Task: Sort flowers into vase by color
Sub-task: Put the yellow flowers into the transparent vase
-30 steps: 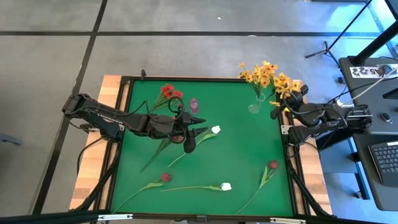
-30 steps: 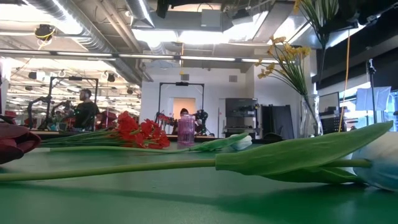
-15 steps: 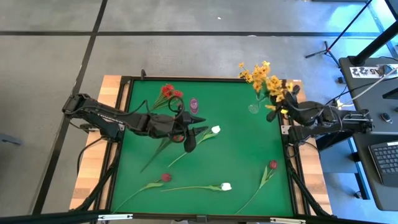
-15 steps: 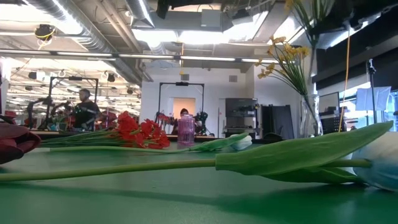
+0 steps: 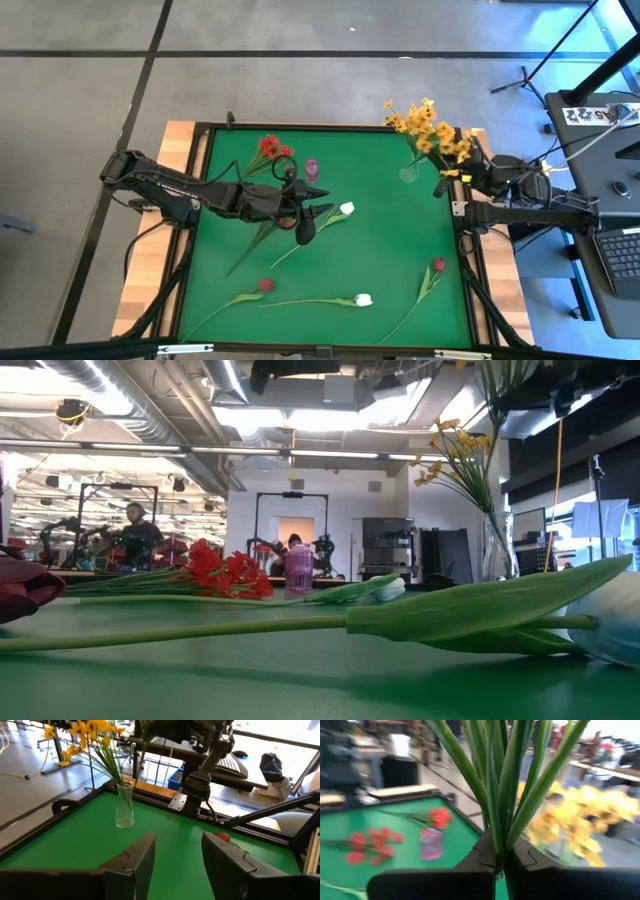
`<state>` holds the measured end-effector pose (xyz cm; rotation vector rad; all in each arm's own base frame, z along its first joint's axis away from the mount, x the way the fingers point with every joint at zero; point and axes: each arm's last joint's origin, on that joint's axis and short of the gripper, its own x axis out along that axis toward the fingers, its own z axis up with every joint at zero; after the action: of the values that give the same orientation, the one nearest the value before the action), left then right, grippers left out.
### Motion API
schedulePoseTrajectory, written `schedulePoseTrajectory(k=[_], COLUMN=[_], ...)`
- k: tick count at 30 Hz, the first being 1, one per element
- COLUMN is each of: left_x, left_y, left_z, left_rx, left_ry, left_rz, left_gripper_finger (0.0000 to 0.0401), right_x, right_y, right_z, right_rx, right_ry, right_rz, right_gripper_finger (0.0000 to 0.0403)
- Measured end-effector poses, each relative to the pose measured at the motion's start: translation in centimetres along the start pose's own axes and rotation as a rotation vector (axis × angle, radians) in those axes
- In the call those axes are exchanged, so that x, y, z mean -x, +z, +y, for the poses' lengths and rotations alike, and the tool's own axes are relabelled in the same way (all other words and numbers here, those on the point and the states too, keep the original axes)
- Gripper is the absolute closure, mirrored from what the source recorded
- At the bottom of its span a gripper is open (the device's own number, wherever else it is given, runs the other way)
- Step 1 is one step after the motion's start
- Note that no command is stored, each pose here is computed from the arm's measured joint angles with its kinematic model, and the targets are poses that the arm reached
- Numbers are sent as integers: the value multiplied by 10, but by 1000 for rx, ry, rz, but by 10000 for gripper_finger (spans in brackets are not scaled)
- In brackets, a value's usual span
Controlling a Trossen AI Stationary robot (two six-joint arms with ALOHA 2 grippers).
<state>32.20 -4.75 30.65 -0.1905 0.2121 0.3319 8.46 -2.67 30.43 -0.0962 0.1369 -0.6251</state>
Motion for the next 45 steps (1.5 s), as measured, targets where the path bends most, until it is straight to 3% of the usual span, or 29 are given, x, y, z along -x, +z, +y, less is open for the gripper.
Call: schedulePoseTrajectory(k=[4, 21, 27, 45], left_x=[0, 0, 0, 0], left_y=[-2, -2, -2, -2], left_z=[0, 1, 1, 1], left_rx=[-9, 11, 10, 9], left_ry=[2, 8, 8, 9], left_rz=[17, 17, 17, 20], left_gripper_finger=[245, 245, 245, 245], right_x=[0, -6, -16, -26], right_y=[-8, -11, -27, -38], right_z=[-4, -4, 1, 6], right_rx=[24, 103, 132, 67], right_ry=[-106, -215, -235, -298], right_rz=[53, 105, 151, 171], right_gripper_finger=[391, 393, 391, 389])
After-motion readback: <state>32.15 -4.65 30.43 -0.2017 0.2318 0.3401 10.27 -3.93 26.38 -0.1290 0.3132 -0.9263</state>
